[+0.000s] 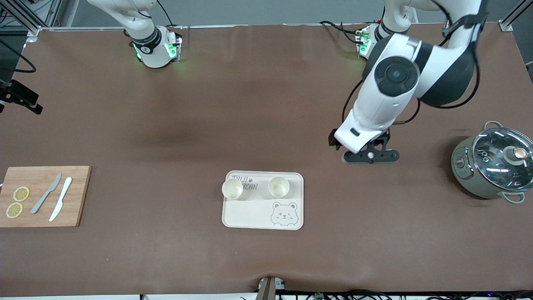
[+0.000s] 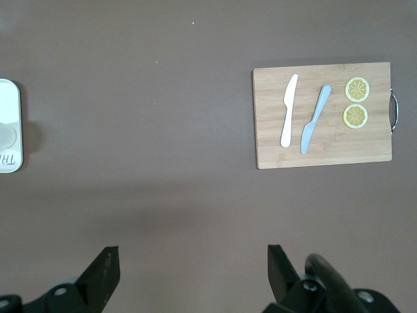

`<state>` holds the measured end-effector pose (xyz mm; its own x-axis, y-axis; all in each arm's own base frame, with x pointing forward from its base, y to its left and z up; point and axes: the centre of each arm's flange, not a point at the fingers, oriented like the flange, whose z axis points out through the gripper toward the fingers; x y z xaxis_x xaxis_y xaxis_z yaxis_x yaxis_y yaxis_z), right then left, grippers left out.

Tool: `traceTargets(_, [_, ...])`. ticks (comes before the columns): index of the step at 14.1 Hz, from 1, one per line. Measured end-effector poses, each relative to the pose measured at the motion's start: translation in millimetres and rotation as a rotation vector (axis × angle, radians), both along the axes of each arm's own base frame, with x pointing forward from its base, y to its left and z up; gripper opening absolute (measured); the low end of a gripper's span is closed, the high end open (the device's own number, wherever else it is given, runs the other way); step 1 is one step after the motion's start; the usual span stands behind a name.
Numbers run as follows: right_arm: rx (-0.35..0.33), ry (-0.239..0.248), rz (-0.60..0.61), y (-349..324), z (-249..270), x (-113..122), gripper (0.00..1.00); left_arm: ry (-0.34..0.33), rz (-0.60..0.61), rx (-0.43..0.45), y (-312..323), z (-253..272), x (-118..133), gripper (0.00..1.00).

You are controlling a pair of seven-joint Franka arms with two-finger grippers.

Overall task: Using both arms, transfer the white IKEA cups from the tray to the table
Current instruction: 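Move the left gripper down toward the cup on the white tray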

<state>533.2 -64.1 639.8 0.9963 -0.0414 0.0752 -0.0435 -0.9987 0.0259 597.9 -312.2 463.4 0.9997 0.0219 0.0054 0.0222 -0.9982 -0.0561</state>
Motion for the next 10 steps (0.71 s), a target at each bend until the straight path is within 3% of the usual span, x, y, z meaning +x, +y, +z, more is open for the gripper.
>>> traceTargets(6, [0.0, -0.003, 0.001, 0.4, 1.4, 0.3, 1.0, -0.059, 0.123, -0.07, -70.7, -94.4, 14.0, 1.0])
traceTargets(10, [-0.002, -0.012, 0.005, 2.1, 1.8, 3.0, 1.0, -0.107, 0.165, -0.118, -80.3, -123.4, 25.0, 1.0])
